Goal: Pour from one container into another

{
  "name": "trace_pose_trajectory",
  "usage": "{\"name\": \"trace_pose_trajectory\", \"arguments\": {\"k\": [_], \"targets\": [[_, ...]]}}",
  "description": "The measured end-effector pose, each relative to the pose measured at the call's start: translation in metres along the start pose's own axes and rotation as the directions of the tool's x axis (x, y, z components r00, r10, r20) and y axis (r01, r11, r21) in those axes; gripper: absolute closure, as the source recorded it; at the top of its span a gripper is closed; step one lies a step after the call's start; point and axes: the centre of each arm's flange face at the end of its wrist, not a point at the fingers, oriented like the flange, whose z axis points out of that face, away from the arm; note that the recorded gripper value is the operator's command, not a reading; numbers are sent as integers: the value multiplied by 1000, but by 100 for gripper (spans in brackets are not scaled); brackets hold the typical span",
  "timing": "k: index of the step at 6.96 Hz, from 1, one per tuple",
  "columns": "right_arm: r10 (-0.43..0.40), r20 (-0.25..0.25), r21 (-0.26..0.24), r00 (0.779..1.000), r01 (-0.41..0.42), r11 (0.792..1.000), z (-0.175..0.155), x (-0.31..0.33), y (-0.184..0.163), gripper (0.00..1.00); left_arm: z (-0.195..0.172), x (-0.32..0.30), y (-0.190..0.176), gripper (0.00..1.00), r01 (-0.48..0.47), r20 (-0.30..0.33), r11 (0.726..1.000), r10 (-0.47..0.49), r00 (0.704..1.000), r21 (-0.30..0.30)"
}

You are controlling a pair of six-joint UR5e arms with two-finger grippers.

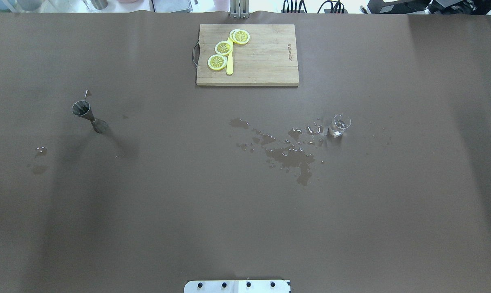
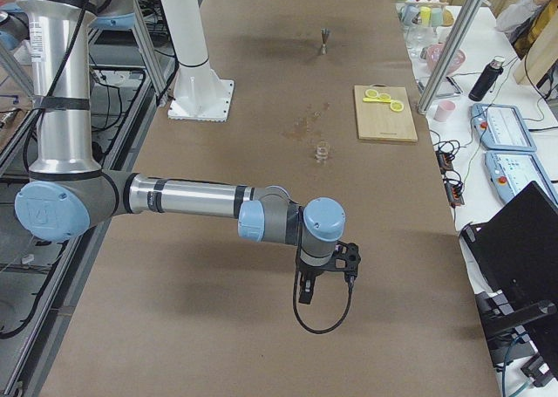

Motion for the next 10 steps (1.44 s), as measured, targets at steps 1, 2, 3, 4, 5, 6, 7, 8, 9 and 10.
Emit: {"name": "trace_pose_trajectory", "arguments": {"k": [1,2,3,4,5,6,7,8,9,10], "targets": [[-1,0,1,1000,1,1000,0,0,0,0,4,-5,10,1,13,2,1000,-13,1000,-11],[-2,1,2,1000,2,1000,0,0,0,0,4,-5,15,1,18,2,1000,-18,1000,-13],[-2,1,2,1000,2,1000,0,0,1,0,2,-3,18,1,16,1,1000,-16,1000,-10],[-2,1,2,1000,2,1000,0,0,1,0,-2,1,24,1,22,-1,1000,-22,1000,-15],[-2,1,2,1000,2,1000,0,0,1,0,-9,9,30,1,48,0,998,-48,999,-45],[-2,1,2,1000,2,1000,0,0,1,0,-15,17,32,1,81,2,993,-81,997,-85],[-3,1,3,1000,3,1000,0,0,2,0,-19,22,33,1,96,1,990,-97,995,-105],[-4,1,4,1000,4,1000,-1,-1,2,0,-21,24,33,1,100,-1,989,-101,995,-110],[-4,1,4,1000,4,1000,-1,-1,2,0,-21,25,32,1,99,-2,989,-100,995,-110],[-4,1,4,1000,4,1000,-1,-1,2,0,-21,25,31,1,98,-3,989,-99,995,-111]]}}
